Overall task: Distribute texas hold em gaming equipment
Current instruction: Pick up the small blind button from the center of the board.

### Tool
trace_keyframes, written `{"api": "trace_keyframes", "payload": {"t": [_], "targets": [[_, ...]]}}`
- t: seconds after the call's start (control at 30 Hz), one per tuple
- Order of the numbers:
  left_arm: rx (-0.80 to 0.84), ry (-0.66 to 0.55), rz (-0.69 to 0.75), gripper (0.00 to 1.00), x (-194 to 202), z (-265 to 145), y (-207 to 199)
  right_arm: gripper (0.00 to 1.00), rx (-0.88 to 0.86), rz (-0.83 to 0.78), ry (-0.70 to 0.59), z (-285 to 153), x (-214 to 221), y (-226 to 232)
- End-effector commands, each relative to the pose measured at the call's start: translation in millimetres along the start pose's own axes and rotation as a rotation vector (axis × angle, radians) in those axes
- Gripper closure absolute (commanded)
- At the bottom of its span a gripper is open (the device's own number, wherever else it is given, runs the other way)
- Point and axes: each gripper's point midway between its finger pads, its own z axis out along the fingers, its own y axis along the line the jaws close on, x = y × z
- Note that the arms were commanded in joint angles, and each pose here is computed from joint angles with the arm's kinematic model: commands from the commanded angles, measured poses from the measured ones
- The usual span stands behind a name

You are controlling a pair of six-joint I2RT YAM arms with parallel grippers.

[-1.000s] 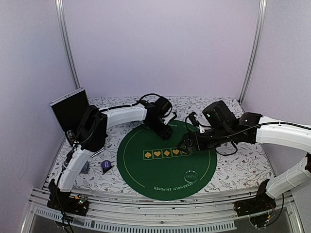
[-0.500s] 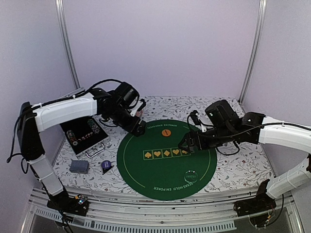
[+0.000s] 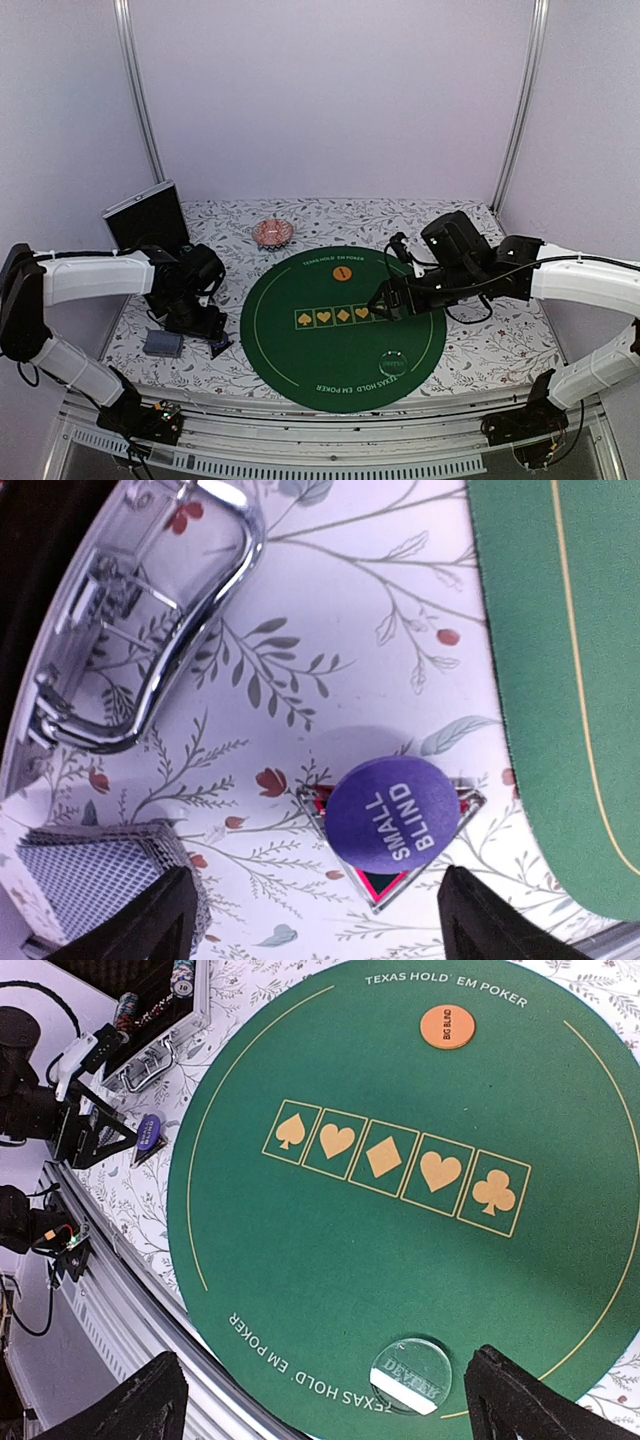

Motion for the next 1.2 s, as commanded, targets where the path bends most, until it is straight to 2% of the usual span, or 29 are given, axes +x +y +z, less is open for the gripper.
{"api": "trace_keyframes", "payload": {"t": [0.0,0.17,0.5,0.87,1.17], "targets": [[0.018,-0.04,-0.08,0.18,-3.8,8.3,1.6,0.01,-0.001,-0.005,-0.001,1.9,5.6,-4.9],[0.065,-0.028,-0.068,0.23,-6.7,16.6,-8.2,0.01,-0.002,0.001,-0.001,0.5,8.9,-6.4],[0.09,-0.005,-0.036,0.24,-3.2,31.4,-14.8,0.01,-0.005,0.01,0.013,3.7,12.0,-6.5],[0.098,0.006,-0.028,0.46,0.1,35.5,-16.2,0.01,-0.01,0.014,0.017,4.7,11.8,-5.3],[0.102,-0.008,-0.026,0.57,-2.9,31.4,-16.6,0.01,-0.015,0.015,0.013,3.6,10.4,-4.3]]}}
